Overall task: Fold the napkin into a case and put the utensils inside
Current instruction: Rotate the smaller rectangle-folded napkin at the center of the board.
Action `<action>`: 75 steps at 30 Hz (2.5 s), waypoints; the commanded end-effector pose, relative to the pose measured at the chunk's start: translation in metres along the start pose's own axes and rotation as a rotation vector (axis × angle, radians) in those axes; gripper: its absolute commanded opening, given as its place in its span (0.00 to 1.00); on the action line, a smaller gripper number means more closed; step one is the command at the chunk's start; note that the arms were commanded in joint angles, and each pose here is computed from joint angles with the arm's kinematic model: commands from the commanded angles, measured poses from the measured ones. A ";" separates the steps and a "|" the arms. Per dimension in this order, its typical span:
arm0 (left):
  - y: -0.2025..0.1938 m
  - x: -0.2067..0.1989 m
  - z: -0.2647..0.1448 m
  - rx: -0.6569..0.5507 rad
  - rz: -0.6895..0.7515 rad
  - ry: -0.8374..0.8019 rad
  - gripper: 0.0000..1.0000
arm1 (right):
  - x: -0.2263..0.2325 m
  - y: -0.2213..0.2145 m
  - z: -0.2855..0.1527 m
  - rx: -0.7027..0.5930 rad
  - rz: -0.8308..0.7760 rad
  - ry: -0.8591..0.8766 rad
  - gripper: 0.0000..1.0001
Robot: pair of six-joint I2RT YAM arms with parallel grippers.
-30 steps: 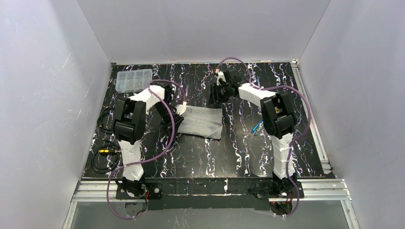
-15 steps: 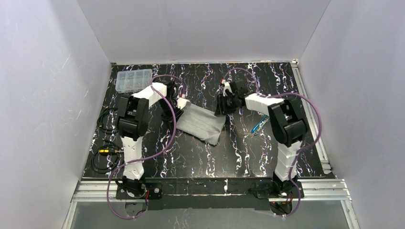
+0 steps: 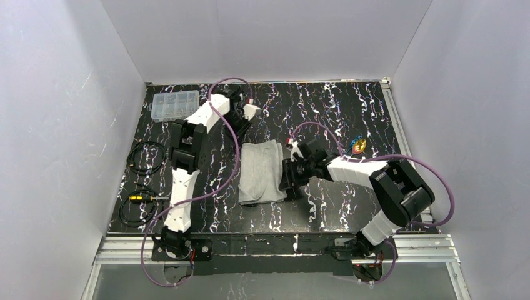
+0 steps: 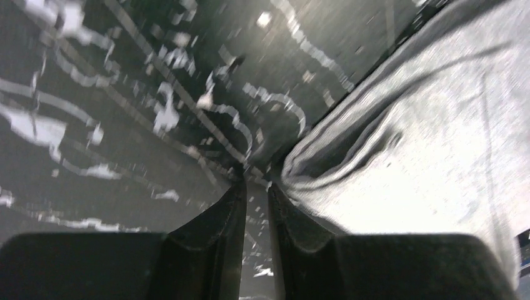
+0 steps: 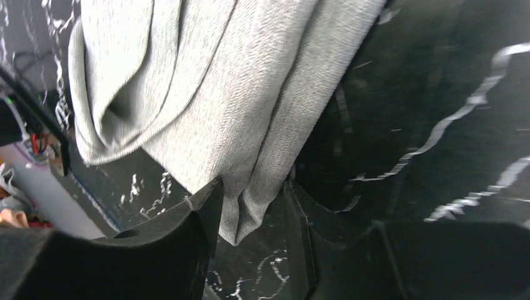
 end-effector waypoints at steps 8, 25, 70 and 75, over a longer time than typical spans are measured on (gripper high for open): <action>0.051 -0.034 -0.017 -0.079 0.034 -0.068 0.18 | 0.014 -0.001 -0.051 -0.023 -0.009 -0.054 0.51; -0.060 -0.112 -0.084 -0.023 -0.156 -0.411 0.35 | 0.022 -0.023 -0.033 0.118 -0.072 0.049 0.18; 0.073 -0.061 -0.038 -0.235 -0.035 -0.295 0.35 | 0.104 -0.009 0.069 -0.034 -0.420 0.157 0.37; 0.056 -0.063 -0.108 -0.308 0.025 -0.167 0.39 | 0.123 0.007 0.014 -0.116 -0.465 0.195 0.44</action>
Point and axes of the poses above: each gripper's point midway between its finger pads, its own z axis out along the fingers, its own x axis along the line the jaws close on, y = z × x, the point moved 7 cm from there along -z, back along the fingers, and after that the axes turned 8 degrees about z, right-handed, at the moved point
